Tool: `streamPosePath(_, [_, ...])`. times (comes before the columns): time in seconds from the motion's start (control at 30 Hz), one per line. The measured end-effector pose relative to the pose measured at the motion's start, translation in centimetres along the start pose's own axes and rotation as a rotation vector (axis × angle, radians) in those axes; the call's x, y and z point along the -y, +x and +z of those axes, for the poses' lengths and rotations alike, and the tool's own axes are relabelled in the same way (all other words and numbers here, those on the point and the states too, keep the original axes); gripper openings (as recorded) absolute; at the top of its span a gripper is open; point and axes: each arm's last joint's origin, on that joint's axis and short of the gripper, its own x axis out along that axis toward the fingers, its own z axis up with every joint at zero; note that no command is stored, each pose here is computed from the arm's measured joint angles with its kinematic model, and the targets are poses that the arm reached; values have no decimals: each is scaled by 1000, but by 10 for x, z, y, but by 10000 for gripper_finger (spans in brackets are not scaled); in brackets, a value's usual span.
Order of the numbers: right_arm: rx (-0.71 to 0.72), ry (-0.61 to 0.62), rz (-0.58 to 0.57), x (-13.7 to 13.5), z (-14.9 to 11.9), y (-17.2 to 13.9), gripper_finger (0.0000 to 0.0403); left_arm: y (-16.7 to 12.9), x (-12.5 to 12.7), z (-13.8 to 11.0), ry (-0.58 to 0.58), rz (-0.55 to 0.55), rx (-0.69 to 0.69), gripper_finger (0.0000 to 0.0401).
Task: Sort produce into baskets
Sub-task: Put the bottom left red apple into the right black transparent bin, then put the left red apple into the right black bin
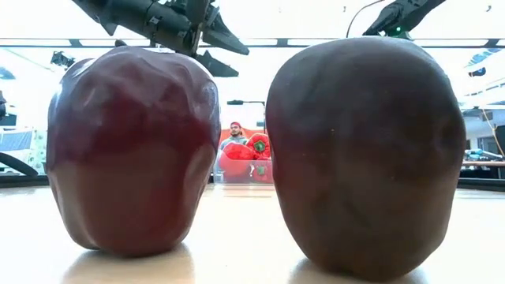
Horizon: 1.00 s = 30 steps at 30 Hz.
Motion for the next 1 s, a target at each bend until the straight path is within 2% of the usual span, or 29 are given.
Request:
streamPosePath(0.1, [-39,13,8,4,0,2,349,0,-2,-1,-4,-1,-20,268])
streamPosePath(0.17, [-47,9,30,5,1,1,382,0,-2,-1,4,-8,-28,276])
streamPosePath(0.27, [-33,-1,53,4,0,-3,363,1,-2,-2,11,-47,-51,289])
streamPosePath(0.4, [-2,-7,92,2,-1,-11,337,0,2,-3,37,-159,-103,306])
streamPosePath(0.57, [35,-26,289,-6,-8,-34,339,-5,16,-18,158,-324,-226,321])
streamPosePath(0.67, [36,-37,378,-12,-20,-52,343,-10,26,-27,178,-372,-283,325])
streamPosePath(0.9, [105,-127,428,-41,-59,-80,344,-24,65,-68,199,-495,-477,325])
streamPosePath(1.0, [110,-194,503,-55,-79,-93,344,-30,84,-84,207,-520,-481,325])
